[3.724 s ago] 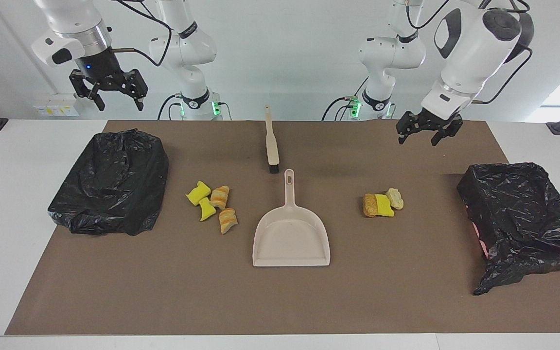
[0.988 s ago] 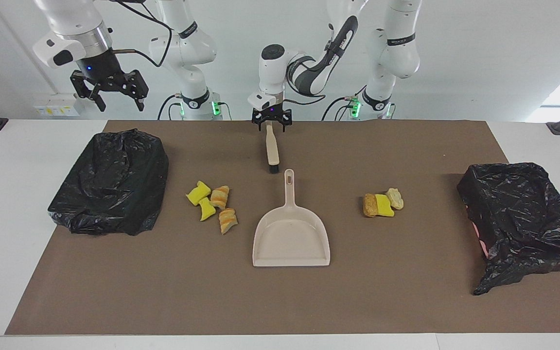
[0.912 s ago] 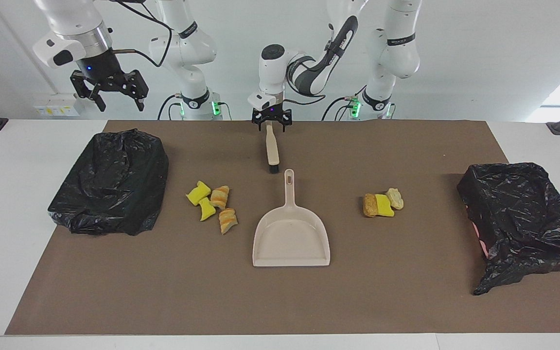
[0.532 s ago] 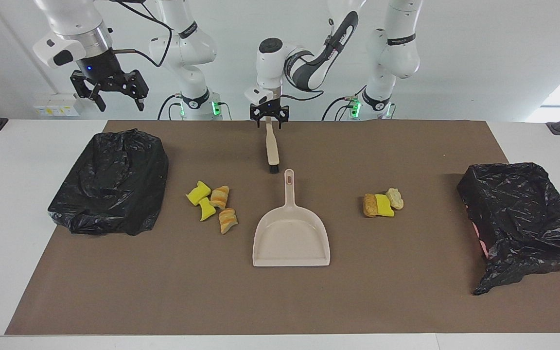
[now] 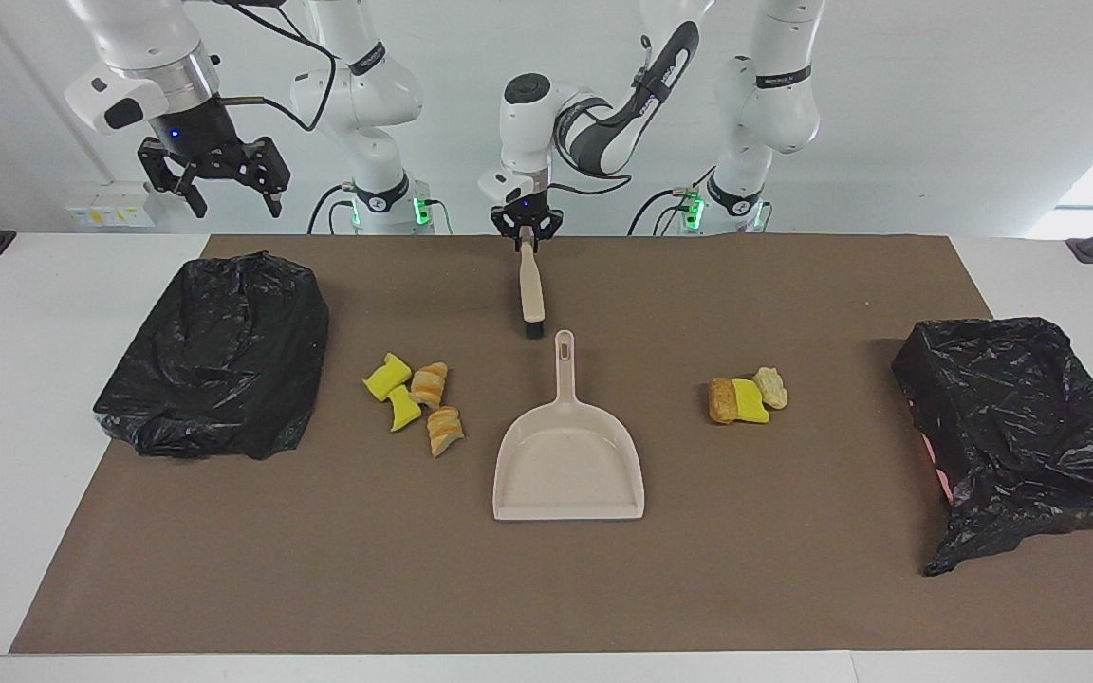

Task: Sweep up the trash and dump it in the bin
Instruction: 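Grasp the wooden brush handle with the left gripper, then lift the brush with the left gripper while the right gripper grasps the dustpan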

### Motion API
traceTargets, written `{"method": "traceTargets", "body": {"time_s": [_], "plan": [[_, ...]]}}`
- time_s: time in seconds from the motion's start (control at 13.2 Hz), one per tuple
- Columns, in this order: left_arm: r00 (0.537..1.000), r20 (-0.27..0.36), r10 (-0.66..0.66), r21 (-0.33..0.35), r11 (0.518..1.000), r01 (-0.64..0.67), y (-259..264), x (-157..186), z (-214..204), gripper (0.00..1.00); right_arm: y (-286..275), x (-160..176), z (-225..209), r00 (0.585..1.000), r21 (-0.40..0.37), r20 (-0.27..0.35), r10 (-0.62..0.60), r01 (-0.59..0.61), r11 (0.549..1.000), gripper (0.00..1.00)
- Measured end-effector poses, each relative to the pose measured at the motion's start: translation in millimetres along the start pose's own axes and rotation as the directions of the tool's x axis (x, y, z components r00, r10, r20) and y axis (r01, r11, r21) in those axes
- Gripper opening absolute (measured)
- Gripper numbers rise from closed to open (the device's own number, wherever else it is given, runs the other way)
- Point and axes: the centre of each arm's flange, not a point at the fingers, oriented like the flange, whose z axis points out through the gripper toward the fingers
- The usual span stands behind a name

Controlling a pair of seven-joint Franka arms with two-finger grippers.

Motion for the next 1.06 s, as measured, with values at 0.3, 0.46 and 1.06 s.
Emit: {"method": "traceTargets", "body": {"time_s": [0.3, 0.46, 1.06], "plan": [[0.999, 0.031, -0.022, 0.048, 0.999, 0.02, -16, 2, -27, 0.26, -3, 0, 0, 1.0, 0.003, -0.001, -0.006, 0.006, 1.0, 1.0], [0.998, 0.045, -0.043, 0.063, 0.997, 0.04, -28, 7, -52, 0.26, -17, 0, -1, 0.999, 0.001, -0.001, -0.033, 0.033, 0.999, 1.0], [0.991, 0.097, -0.094, 0.082, 0.993, 0.086, -127, 99, -131, 0.26, -111, 37, 33, 0.997, 0.086, -0.062, -0.054, 0.059, 0.995, 1.0]]}}
